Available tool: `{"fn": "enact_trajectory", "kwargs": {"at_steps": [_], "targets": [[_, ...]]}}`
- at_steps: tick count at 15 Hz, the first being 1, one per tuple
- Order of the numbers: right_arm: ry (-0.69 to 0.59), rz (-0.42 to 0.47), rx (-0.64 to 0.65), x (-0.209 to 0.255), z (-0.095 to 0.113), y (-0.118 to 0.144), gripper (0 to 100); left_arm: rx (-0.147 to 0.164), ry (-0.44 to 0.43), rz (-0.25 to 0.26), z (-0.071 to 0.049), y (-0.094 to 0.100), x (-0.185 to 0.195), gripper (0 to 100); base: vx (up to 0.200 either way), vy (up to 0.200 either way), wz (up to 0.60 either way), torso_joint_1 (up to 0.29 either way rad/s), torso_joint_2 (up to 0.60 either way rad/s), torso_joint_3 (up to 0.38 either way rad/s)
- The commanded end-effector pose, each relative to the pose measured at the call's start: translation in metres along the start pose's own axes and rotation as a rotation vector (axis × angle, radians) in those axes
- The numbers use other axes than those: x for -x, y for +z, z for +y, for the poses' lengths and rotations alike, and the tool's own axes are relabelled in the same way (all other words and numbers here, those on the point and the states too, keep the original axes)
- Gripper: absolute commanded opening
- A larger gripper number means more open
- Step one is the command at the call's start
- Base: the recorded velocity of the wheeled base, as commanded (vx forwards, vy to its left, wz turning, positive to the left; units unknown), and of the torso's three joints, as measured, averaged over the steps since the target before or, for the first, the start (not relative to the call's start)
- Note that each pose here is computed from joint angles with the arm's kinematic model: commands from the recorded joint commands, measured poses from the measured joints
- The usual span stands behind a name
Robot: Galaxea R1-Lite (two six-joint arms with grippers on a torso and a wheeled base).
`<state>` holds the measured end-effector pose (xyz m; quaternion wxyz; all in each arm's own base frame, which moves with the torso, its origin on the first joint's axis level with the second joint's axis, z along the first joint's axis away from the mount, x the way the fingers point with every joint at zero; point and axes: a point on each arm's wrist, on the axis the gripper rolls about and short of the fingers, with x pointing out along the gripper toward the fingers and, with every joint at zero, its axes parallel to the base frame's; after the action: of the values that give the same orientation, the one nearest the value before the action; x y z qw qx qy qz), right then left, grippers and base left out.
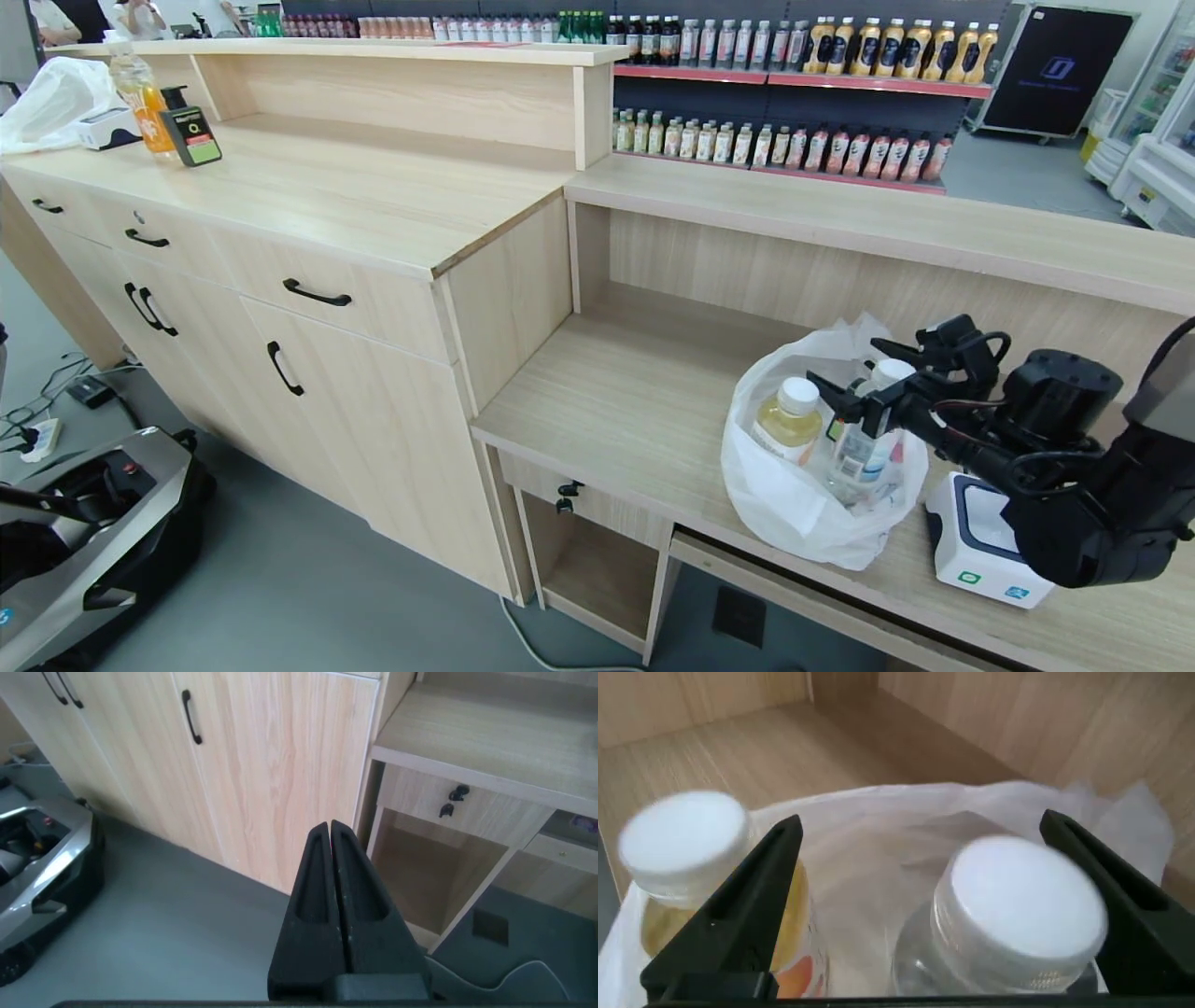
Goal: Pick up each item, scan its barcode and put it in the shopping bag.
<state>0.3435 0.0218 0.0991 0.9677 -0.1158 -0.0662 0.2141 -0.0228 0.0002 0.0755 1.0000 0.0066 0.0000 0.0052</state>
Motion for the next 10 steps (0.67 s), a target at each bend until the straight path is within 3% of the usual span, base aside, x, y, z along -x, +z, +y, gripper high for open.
{"fn": "enact_trajectory", "kwargs": {"at_steps": [1,5,7,10], "targets": [[-0.023,-0.083,0.076,0.01,-0.005,0.037,100,-0.001,0.0,0.0,0.0,0.0,0.0,0,0.0,0.0,0.0,0.0,0.0,0.0],[-0.123,-0.141,0.196,0.07,-0.016,0.104,100,-0.001,0.0,0.0,0.0,0.0,0.0,0,0.0,0.0,0.0,0.0,0.0,0.0],[-0.211,-0.065,0.29,0.11,-0.024,0.114,100,0.001,0.0,0.0,0.0,0.0,0.0,0,0.0,0.0,0.0,0.0,0.0,0.0],[-0.283,0.05,0.266,0.143,-0.03,0.123,100,-0.001,0.0,0.0,0.0,0.0,0.0,0,0.0,0.0,0.0,0.0,0.0,0.0]]}}
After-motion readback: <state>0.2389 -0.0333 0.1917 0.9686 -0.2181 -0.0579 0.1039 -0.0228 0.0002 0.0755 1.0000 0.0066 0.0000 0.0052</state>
